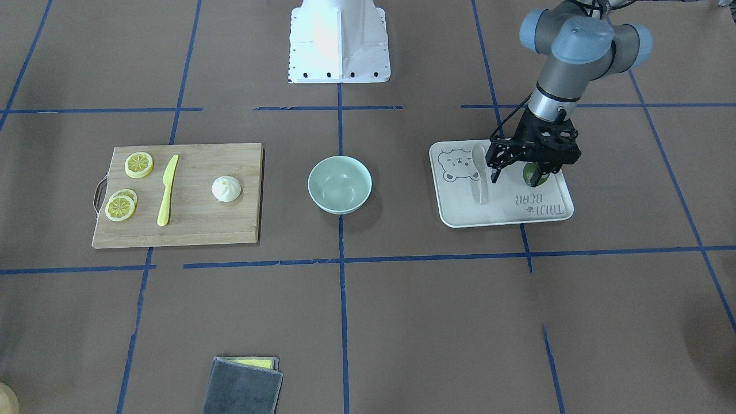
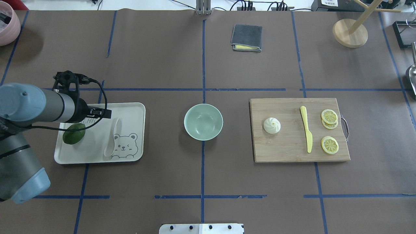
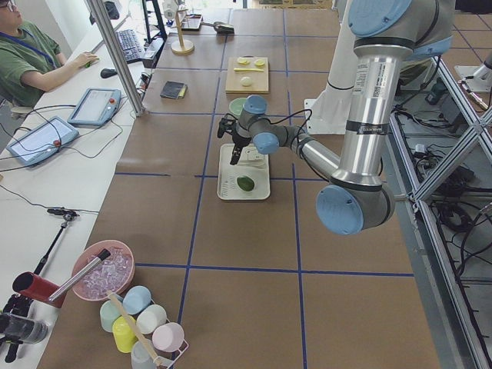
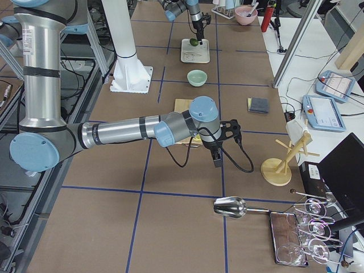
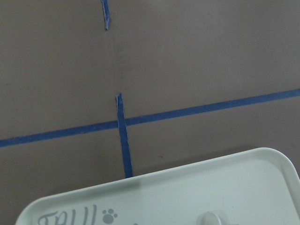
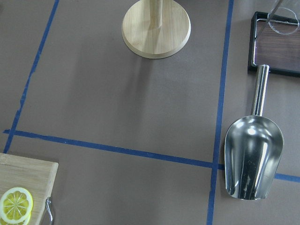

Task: Put spoon and bun in bowl

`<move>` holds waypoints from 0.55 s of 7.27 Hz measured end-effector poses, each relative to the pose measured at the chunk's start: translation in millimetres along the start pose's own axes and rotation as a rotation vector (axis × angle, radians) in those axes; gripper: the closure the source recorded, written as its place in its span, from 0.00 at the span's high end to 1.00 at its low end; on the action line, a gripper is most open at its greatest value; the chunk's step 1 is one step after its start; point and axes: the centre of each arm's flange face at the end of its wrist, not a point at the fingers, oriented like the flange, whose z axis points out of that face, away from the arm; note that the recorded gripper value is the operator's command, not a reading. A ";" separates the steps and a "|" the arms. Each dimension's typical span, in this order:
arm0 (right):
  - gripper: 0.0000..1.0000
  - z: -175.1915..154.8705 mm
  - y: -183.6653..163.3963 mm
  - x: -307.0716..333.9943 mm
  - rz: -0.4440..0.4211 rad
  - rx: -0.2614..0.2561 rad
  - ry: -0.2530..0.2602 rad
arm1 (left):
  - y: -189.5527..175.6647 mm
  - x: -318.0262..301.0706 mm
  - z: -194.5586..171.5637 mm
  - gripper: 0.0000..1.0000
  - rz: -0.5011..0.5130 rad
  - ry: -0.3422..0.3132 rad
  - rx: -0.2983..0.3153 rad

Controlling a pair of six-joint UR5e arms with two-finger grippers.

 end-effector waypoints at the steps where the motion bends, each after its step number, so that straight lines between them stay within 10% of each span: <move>1: 1.00 1.1 0.2 0.9 0.002 -0.002 0.001 | 13.7 15.7 16.3 0.69 -0.033 -0.004 -0.015; 4: 1.00 2.2 0.0 2.4 0.006 -0.003 0.004 | 29.9 32.9 37.8 0.53 -0.051 -0.013 -0.039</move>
